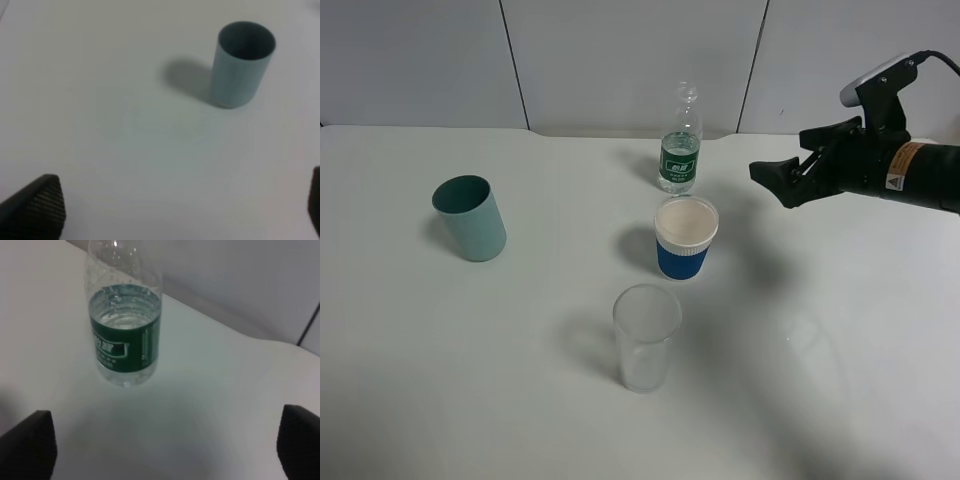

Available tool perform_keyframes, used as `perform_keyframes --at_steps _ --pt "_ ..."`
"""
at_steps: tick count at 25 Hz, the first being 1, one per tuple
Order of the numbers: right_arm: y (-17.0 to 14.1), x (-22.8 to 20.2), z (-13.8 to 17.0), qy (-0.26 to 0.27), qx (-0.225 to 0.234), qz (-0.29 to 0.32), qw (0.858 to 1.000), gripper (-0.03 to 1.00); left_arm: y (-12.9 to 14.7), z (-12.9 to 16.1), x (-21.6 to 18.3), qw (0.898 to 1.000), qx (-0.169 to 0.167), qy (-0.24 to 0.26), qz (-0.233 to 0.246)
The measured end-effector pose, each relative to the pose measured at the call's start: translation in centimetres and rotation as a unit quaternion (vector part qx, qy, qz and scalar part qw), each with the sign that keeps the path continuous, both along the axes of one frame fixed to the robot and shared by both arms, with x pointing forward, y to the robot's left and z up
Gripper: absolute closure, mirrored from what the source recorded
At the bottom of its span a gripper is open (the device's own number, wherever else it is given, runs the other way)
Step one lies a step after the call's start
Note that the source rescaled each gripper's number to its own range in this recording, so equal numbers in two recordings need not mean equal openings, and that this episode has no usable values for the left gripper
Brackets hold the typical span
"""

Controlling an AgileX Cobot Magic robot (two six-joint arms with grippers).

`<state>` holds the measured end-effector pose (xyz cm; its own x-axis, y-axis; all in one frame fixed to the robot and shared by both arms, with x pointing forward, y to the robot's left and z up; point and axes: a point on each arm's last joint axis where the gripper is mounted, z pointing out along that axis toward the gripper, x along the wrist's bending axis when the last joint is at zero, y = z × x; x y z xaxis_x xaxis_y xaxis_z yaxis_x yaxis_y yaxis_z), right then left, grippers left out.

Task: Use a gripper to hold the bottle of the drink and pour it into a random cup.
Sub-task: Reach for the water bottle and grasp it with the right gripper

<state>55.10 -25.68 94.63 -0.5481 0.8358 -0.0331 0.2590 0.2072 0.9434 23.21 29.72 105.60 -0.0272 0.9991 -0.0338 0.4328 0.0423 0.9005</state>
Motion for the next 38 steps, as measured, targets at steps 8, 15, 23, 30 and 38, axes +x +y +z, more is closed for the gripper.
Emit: perform_keyframes --at_steps 8,15,23,30,38 --pt "0.5 1.5 0.5 0.004 0.005 0.038 0.999 -0.03 0.0 0.0 0.0 1.000 0.000 0.000 0.000" --pt "0.8 3.1 -0.6 0.025 0.020 0.056 0.998 -0.03 0.0 0.0 0.0 1.000 0.000 0.000 0.000" --pt "0.8 5.0 -1.4 0.024 0.023 0.057 0.998 -0.03 0.0 0.0 0.0 1.000 0.000 0.000 0.000" --pt "0.8 6.4 -2.0 0.020 0.025 0.059 0.998 -0.03 0.0 0.0 0.0 1.000 0.000 0.000 0.000" --pt "1.1 6.7 -3.4 0.028 0.024 0.071 0.997 -0.03 0.0 0.0 0.0 1.000 0.000 0.000 0.000"
